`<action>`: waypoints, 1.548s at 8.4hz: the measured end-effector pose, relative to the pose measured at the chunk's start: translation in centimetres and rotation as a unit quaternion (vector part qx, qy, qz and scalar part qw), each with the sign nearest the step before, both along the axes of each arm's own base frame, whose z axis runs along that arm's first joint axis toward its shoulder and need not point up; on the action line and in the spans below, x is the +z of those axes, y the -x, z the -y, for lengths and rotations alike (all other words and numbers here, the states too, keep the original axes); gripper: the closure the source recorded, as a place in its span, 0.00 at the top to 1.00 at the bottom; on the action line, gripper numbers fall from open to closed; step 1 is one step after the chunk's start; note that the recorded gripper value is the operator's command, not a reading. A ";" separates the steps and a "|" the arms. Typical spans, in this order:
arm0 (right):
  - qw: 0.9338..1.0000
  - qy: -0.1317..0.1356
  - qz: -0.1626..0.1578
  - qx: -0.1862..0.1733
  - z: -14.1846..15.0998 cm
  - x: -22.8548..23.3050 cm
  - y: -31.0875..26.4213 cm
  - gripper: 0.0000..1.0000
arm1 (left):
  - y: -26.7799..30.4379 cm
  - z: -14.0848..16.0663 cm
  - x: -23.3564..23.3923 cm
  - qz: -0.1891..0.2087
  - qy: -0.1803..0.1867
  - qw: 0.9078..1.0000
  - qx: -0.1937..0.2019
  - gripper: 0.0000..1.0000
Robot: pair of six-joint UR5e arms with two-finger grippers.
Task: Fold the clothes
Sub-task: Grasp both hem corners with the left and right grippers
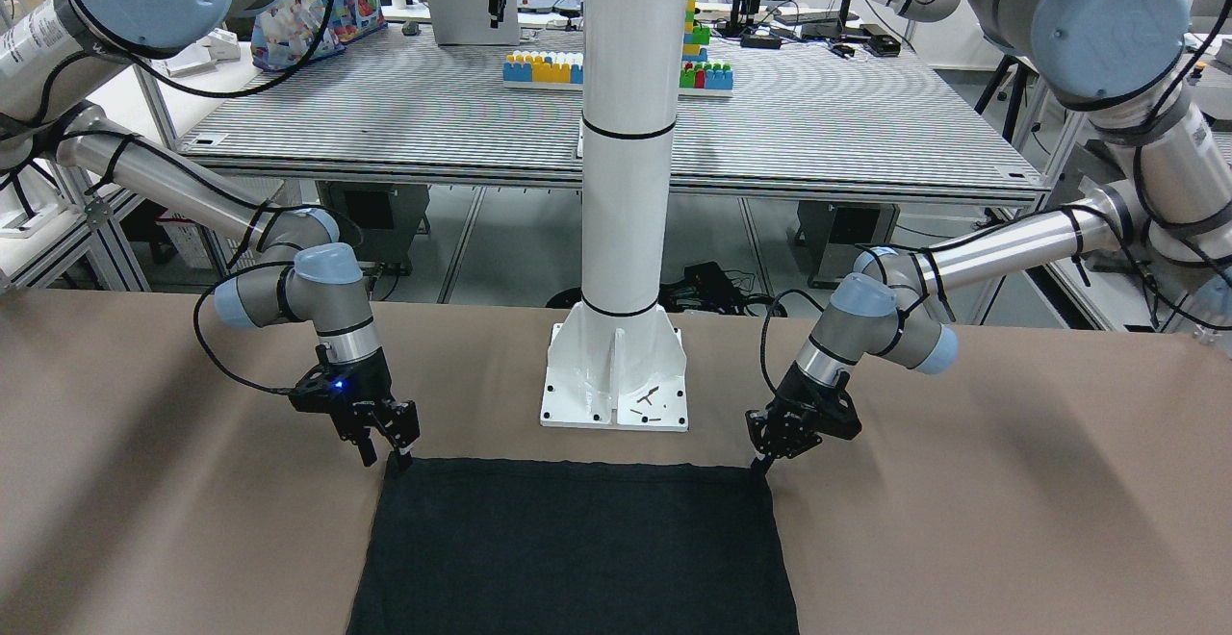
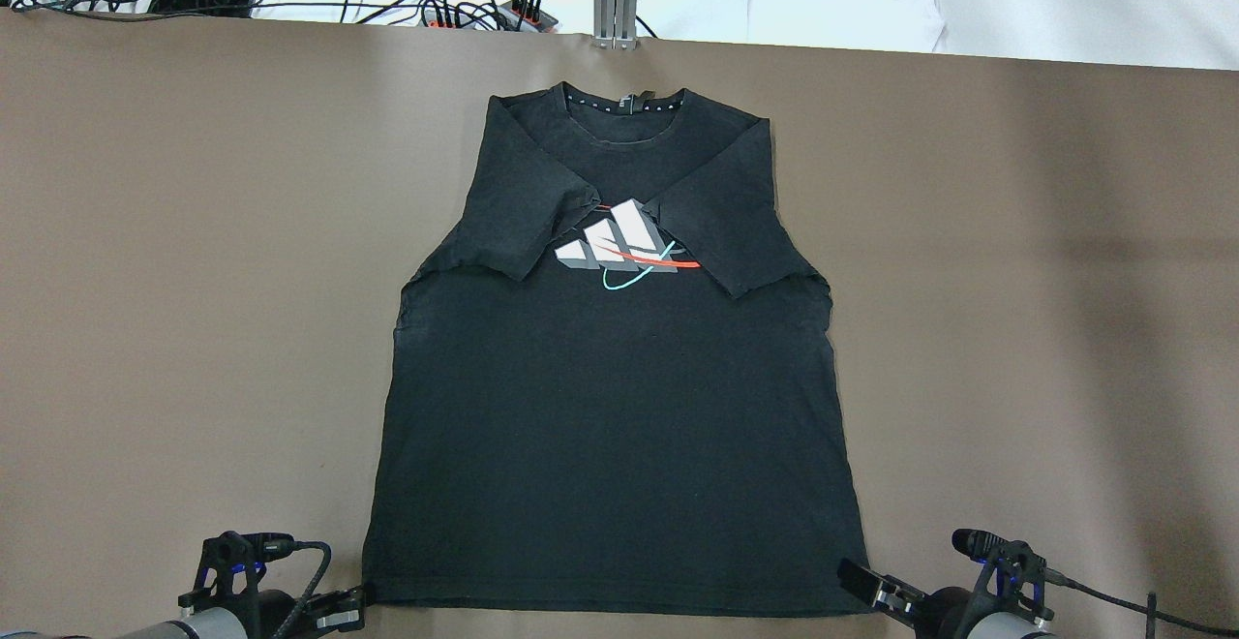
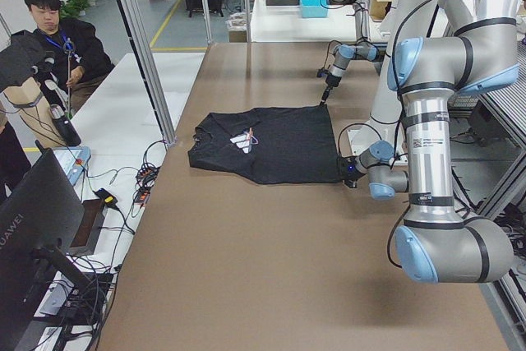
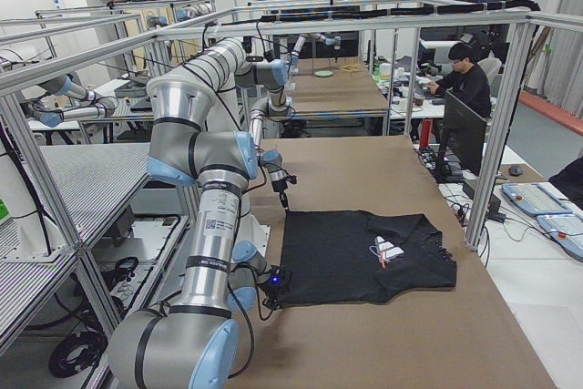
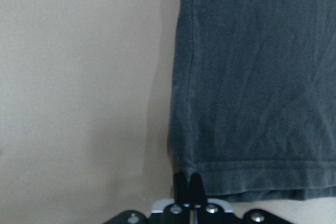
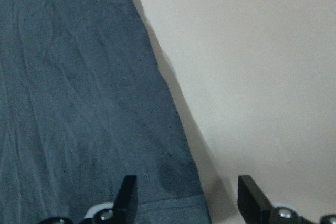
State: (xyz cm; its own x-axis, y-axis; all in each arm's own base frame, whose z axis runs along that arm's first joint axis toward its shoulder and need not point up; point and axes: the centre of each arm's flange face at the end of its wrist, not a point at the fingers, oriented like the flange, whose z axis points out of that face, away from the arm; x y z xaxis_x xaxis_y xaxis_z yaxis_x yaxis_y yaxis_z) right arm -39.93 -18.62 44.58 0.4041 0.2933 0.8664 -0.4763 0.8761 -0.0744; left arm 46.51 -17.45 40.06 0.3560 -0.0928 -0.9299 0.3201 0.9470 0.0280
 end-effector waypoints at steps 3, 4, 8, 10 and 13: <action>1.000 -0.003 0.000 -0.006 -0.8 0.1 0.6 0.35 | 0.0 0.0 0.1 0.001 0.000 1.000 0.000 0.00; 1.000 -0.005 0.000 -0.007 -1.1 0.0 0.7 0.36 | 0.0 0.0 0.1 0.001 0.000 1.000 0.000 0.00; 1.000 -0.009 0.001 -0.006 -1.5 -0.1 0.9 0.00 | 0.1 0.0 -0.1 -0.002 0.000 1.000 -0.001 0.00; 1.000 -0.011 0.004 -0.006 -1.5 -0.5 0.8 0.00 | 0.6 0.1 -1.2 -0.011 -0.001 1.000 0.000 0.00; 0.999 -0.029 0.035 -0.008 -0.9 -4.5 -0.7 0.00 | 3.1 1.6 -5.1 -0.034 0.000 0.999 0.009 0.00</action>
State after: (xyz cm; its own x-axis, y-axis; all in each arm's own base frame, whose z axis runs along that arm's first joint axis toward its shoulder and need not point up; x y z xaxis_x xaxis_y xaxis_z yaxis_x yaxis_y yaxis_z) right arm -39.23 -17.71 40.09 0.3462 0.2363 0.9079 -0.4569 0.8877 -0.0568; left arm 43.36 -19.06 34.92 0.2929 -0.0863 -0.9522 0.3036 0.9528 0.0071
